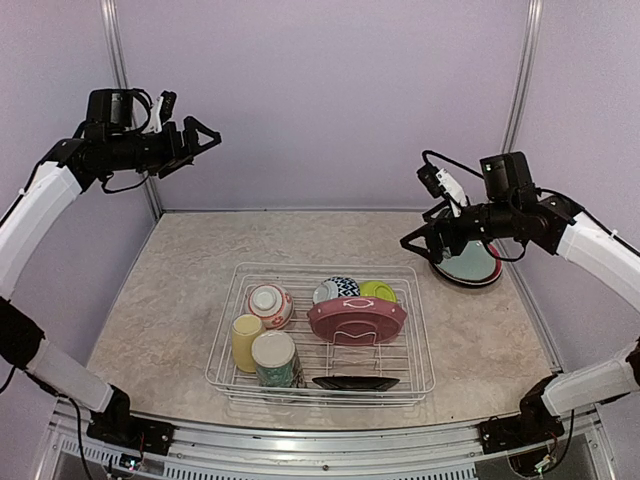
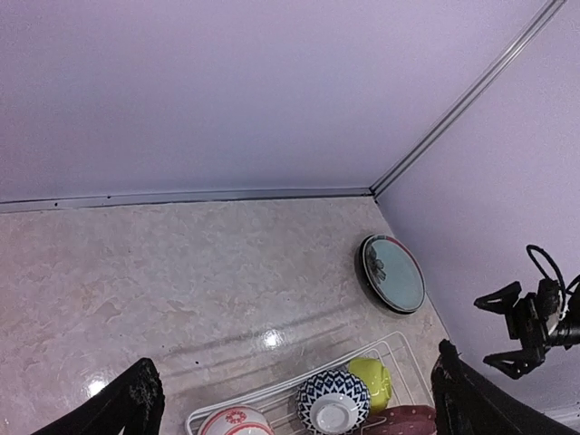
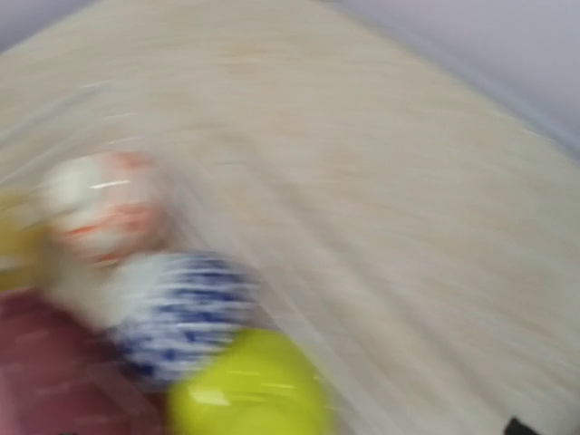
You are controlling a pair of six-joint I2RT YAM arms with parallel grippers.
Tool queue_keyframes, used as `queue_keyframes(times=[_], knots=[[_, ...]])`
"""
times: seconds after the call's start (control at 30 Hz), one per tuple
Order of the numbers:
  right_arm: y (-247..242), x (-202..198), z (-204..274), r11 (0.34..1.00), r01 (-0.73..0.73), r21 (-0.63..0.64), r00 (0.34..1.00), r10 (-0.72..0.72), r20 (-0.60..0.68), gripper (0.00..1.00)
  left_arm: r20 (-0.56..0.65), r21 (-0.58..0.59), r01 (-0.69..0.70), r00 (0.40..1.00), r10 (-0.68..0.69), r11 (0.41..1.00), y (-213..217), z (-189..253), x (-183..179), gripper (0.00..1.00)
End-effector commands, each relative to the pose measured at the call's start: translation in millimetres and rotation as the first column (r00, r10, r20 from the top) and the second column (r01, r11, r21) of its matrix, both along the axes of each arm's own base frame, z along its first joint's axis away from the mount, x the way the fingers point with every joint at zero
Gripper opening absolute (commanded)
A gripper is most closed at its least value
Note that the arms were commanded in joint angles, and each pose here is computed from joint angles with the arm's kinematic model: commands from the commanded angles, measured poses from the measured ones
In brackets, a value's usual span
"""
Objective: Unload the mixed dishes from the dish rack
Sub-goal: Grab the plate from the dish rack.
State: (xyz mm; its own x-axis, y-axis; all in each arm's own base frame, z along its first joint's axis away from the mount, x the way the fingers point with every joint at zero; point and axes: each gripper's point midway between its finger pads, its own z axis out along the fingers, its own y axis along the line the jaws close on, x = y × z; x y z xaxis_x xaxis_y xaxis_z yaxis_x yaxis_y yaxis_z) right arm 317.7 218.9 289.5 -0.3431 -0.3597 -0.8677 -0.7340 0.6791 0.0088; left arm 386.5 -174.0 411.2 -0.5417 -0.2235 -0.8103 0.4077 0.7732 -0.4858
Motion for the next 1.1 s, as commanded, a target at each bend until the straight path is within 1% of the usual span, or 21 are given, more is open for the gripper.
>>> queue_keyframes(times=[0.0,0.1,0.27,0.4,0.5,0.6,0.7,0.8,0.97,1.07], knots=[[56,-65,-11,0.941,-0.339,0.008,0.939,0.339,-0.057,1.00,-0.033,-0.002,-0.004,0.999,0.004,1.000,6,-21,14,0.99],[73,-82,-22,0.906,-0.423,-0.028,0.904,0.420,-0.085,1.00,-0.035,-0.004,-0.003,0.999,0.003,1.000,15,-34,15,0.99],[88,-93,-43,0.857,-0.512,-0.061,0.849,0.495,-0.183,0.96,-0.039,-0.067,-0.003,0.999,0.000,0.998,31,-34,5,0.99],[99,-98,-59,0.818,-0.571,-0.065,0.807,0.546,-0.225,0.93,-0.008,-0.071,0.011,1.000,-0.012,0.997,28,-29,-6,0.99],[106,-103,-75,0.784,-0.616,-0.074,0.769,0.579,-0.270,0.88,-0.003,-0.069,0.038,0.999,-0.038,0.997,21,-28,-10,0.99],[110,-106,-96,0.761,-0.641,-0.101,0.744,0.583,-0.326,0.82,-0.022,-0.074,0.051,0.998,-0.053,0.996,18,-32,-9,0.99],[116,-108,-111,0.749,-0.653,-0.116,0.732,0.583,-0.353,0.74,-0.025,-0.072,0.050,0.998,-0.051,0.996,18,-34,-7,0.99],[124,-109,-120,0.739,-0.659,-0.138,0.728,0.582,-0.362,0.66,-0.020,-0.072,0.049,0.999,-0.051,0.996,18,-33,-8,0.99],[134,-114,-129,0.713,-0.663,-0.225,0.739,0.578,-0.346,0.52,-0.010,-0.071,0.052,0.999,-0.053,0.996,18,-29,-11,0.99],[134,-114,-134,0.707,-0.657,-0.263,0.749,0.571,-0.336,0.45,0.001,-0.067,0.047,0.999,-0.047,0.997,20,-27,-13,0.99]])
